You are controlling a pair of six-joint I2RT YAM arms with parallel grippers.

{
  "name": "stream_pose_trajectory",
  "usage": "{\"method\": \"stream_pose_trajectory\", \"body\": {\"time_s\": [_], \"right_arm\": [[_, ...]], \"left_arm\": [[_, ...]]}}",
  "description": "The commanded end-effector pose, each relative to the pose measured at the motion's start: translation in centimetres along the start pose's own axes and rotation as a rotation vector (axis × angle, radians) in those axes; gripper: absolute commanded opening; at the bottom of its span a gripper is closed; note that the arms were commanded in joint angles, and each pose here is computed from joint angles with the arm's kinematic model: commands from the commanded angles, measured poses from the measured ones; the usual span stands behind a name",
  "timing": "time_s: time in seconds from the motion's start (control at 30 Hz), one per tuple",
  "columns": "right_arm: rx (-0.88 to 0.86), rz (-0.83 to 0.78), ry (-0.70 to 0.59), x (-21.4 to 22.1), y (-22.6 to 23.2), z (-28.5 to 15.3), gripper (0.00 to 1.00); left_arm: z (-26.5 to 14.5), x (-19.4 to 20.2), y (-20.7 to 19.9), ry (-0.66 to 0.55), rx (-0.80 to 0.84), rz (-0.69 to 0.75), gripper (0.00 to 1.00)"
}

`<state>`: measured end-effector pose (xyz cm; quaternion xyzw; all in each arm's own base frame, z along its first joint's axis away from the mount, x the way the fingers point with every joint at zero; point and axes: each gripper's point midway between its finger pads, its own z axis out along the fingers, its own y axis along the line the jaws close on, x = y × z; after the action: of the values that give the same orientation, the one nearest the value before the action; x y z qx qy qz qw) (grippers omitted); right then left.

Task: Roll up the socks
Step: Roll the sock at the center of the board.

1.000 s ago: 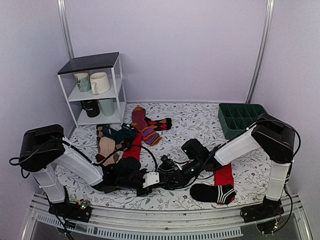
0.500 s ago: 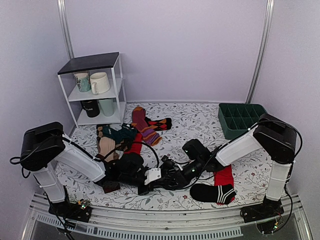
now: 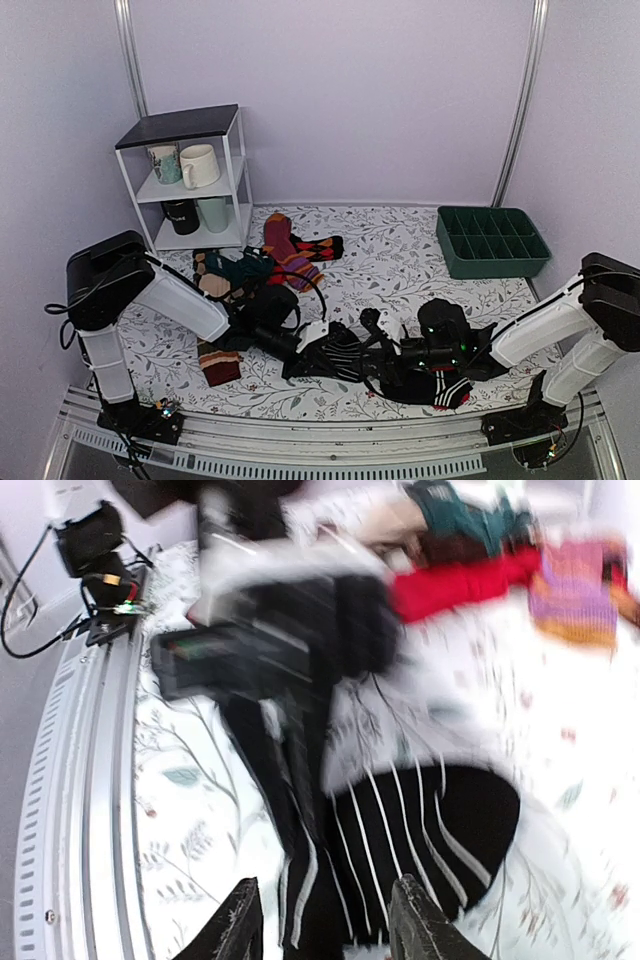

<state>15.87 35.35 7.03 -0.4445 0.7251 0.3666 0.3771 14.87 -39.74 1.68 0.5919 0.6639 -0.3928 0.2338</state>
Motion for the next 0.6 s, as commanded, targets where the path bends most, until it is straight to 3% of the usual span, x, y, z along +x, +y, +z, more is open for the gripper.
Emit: {"method": "stream_pose_trajectory", "body": {"time_s": [0.0,0.17,0.33,0.57], "right_arm": [[0.109,-0.246,-0.080,-2.6,0.5,-0.7,0.44],[0.110,-0.363,0.064,0.6,1.9,0.8,0.44],[0.166,-0.366,0.152,2.8,1.3,2.1,0.44],[0.187,-0.345,0.172,3.6,1.4,2.4,0.44]], "left_arm": [[-0.1,7.7,-2.3,0.220,0.118,-0.226,0.00],[-0.2,7.6,-2.4,0.218,0.128,-0.228,0.00],[-0.2,7.4,-2.3,0.216,0.132,-0.226,0.00],[0.2,8.4,-2.3,0.242,0.138,-0.248,0.00]]}}
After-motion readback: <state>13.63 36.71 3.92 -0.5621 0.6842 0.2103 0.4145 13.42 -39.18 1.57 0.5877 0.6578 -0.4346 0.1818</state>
